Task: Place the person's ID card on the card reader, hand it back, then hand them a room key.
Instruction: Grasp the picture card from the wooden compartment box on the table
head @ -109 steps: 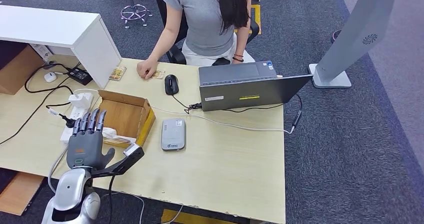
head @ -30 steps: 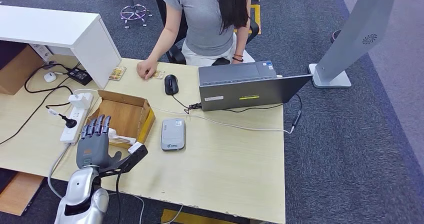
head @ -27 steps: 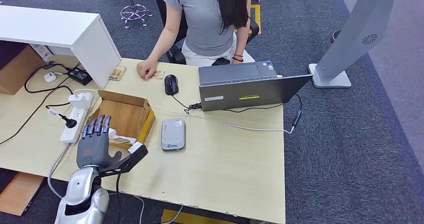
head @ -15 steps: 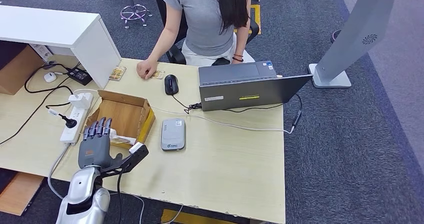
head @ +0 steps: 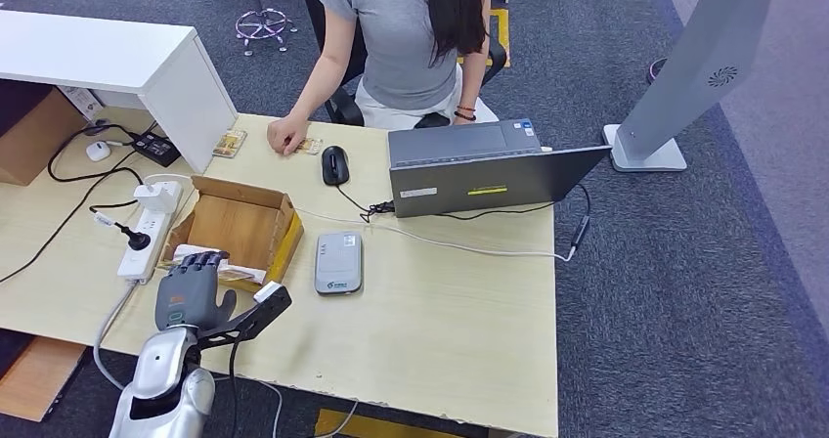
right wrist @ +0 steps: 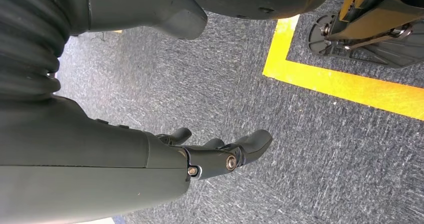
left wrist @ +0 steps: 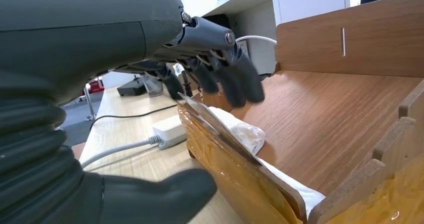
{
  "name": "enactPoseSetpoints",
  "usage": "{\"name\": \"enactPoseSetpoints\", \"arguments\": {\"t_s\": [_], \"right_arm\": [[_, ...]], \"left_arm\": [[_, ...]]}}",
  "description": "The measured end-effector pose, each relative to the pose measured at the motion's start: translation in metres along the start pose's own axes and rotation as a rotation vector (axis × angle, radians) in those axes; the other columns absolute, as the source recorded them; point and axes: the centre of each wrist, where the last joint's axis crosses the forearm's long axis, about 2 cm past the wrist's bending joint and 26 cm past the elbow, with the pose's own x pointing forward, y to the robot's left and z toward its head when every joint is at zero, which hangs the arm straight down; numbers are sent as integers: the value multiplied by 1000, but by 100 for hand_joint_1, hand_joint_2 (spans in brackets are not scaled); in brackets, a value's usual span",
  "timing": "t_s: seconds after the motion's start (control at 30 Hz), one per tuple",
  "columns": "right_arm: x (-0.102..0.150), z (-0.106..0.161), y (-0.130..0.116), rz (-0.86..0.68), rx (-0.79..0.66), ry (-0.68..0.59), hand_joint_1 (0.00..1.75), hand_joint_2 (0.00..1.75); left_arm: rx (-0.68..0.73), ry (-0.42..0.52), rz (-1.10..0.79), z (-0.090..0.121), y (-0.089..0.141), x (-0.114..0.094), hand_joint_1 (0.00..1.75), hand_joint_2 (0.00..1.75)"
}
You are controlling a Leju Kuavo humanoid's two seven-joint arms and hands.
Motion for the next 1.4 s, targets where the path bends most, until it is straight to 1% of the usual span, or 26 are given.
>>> {"name": "enactPoseSetpoints", "arguments": {"t_s": [1.23,1.4], "right_arm": [[1,0,-1,1,-2,-4,0,175],[0,0,-1,3,-2,-7,0,175]], "left_arm": [[22,-17,10,-1,1,-4,175,175],[45,-30,11,-6,5,-3,175,175]]}}
